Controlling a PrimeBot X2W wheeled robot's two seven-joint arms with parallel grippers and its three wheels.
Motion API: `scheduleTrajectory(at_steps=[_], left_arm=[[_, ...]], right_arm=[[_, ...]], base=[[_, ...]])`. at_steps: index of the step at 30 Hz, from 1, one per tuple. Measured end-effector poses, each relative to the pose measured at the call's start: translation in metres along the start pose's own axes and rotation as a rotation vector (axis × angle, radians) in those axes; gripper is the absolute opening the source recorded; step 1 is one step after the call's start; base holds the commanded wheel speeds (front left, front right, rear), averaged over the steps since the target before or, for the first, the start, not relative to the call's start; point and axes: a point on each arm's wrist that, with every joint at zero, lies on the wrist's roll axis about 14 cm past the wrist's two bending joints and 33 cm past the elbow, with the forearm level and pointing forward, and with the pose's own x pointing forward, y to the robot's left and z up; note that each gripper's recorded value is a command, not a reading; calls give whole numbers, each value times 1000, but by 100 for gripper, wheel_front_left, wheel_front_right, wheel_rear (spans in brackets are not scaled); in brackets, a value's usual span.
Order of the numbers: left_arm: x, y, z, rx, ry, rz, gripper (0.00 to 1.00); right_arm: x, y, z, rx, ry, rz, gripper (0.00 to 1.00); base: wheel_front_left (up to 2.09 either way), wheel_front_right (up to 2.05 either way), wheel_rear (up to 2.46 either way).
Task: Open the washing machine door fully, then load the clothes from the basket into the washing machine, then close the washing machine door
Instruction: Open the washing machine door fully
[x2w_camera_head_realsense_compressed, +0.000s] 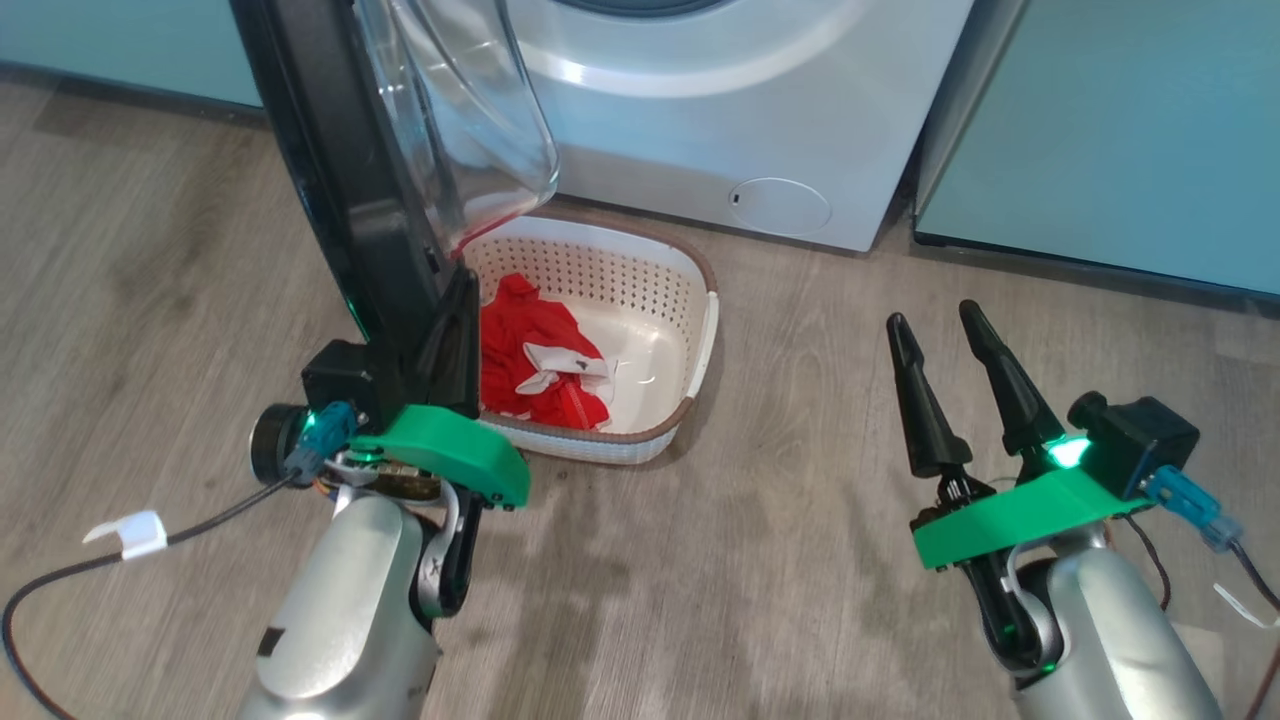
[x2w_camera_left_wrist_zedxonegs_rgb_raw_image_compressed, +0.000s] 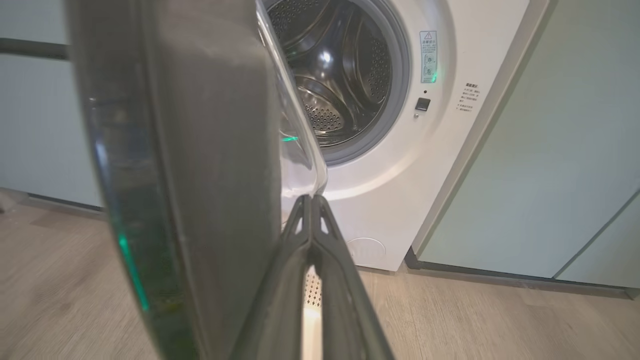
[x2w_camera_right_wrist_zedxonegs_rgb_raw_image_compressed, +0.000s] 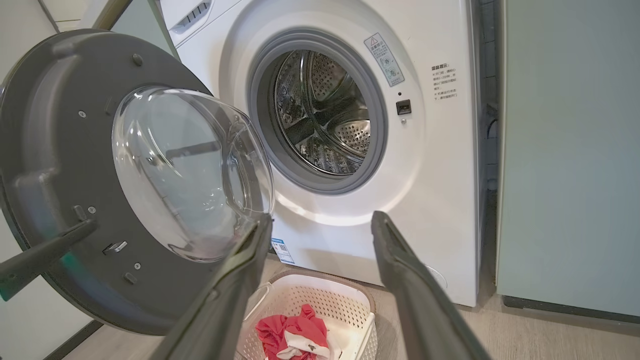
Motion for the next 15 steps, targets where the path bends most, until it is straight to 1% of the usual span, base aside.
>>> scheduleTrajectory(at_steps=[6,15], left_arm=[[-4,16,-7,-9,25,50,0],[-9,61,-8,-6,27,180,0]], right_arm=[[5,9,-8,11,17,28,100],[15,23,-29,28,66,78,100]], base=[[0,0,0],[0,0,0]])
